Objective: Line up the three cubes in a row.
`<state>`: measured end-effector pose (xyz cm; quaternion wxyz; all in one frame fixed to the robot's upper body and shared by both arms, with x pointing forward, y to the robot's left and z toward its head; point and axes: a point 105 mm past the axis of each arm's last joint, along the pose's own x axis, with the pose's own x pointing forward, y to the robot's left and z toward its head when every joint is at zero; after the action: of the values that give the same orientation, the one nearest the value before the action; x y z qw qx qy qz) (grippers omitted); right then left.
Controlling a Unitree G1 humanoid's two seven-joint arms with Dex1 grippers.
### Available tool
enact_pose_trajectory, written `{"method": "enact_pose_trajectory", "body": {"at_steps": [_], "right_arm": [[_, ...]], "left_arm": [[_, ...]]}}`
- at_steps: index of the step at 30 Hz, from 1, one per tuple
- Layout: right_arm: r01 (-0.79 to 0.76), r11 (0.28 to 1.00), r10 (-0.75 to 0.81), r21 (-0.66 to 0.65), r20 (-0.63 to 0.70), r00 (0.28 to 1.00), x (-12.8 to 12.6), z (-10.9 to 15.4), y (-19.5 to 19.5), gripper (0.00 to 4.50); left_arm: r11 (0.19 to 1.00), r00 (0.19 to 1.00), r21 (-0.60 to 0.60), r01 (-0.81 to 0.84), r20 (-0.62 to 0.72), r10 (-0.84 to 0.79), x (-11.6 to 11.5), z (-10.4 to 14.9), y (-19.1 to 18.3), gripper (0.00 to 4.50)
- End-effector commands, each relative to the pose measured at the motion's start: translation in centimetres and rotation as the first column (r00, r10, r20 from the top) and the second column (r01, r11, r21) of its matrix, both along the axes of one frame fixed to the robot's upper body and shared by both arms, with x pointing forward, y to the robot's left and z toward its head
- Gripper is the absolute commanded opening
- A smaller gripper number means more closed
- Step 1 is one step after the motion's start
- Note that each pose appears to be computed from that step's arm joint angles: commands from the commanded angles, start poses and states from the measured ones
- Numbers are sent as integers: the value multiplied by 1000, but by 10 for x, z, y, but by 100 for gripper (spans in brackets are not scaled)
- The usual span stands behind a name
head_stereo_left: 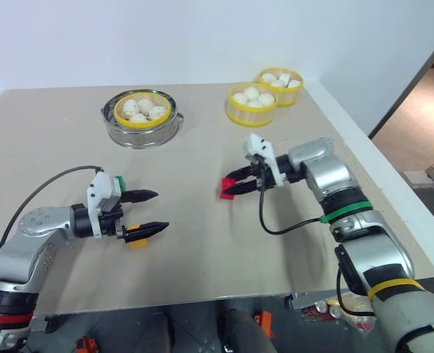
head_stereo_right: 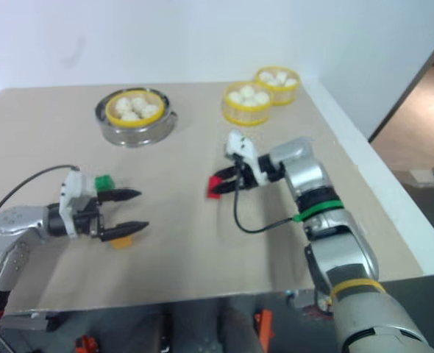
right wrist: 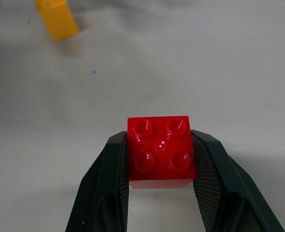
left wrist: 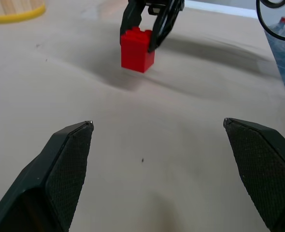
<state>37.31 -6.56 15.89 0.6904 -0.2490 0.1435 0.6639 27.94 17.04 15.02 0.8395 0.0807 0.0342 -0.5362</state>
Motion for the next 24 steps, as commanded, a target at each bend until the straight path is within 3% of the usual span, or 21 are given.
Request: {"method": "enact_pose_trajectory", "body": {"at_steps": [1,24], "right_arm": [[-28,1000,28,-3,48,998,3,6,7,121],[-75,997,77,-28,66,995,6,-5,18,121]], "left_arm": [[1000,999,15,-21,49,20,-2,8,8,450],[1000,999,7,-18,39,17,-3,6,3,450]]}}
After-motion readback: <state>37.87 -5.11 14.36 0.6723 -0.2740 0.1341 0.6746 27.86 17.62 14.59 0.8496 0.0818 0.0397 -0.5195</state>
